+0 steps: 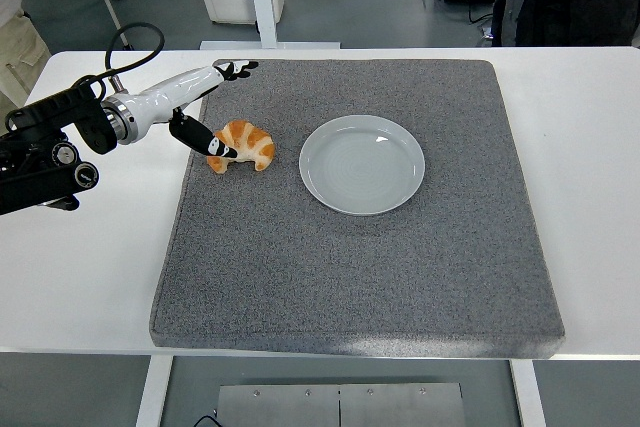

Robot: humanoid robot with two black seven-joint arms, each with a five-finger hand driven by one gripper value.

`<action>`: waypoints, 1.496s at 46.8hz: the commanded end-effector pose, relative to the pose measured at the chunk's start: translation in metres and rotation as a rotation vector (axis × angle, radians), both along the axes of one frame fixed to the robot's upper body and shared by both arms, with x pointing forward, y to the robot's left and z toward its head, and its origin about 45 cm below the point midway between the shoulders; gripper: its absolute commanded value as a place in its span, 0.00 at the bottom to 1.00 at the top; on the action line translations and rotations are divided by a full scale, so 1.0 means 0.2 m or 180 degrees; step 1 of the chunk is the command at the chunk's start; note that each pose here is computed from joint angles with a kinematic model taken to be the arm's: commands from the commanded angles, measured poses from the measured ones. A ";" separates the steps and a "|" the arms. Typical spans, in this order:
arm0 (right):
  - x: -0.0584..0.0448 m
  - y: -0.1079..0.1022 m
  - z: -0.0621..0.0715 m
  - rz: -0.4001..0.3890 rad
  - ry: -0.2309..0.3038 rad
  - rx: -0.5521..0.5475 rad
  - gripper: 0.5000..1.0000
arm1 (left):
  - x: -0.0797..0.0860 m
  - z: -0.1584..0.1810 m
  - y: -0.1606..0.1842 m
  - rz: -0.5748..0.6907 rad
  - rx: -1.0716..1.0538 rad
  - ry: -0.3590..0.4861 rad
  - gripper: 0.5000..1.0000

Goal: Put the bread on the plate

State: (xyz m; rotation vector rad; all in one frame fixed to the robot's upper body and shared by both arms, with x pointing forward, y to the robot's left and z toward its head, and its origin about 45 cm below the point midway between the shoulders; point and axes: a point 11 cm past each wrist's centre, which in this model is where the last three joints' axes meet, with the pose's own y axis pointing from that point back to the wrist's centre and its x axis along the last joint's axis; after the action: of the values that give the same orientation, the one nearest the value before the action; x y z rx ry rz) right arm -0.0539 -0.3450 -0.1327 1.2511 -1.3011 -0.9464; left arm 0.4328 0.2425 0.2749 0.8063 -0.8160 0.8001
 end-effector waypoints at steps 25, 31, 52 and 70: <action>0.00 0.00 0.00 0.0000 0.0000 0.0000 1.00 | 0.03 -0.14 0.03 -0.0056 0.0382 -0.0200 0.95; 0.00 0.00 0.00 0.0000 0.0000 0.0000 1.00 | 0.04 -0.16 0.05 -0.0021 0.0417 -0.0196 0.95; 0.00 0.00 0.00 0.0000 0.0000 0.0000 1.00 | 0.08 -0.26 -0.04 -0.0045 0.0418 -0.0186 0.95; 0.00 0.00 0.00 0.0000 0.0000 0.0000 1.00 | 0.11 -0.31 -0.11 -0.0140 0.0352 -0.0250 0.94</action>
State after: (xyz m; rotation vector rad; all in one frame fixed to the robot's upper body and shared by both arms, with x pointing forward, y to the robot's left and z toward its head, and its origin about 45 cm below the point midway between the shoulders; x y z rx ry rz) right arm -0.0539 -0.3449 -0.1327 1.2511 -1.3010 -0.9466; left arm 0.4555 0.2223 0.2147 0.8615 -0.9508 0.7587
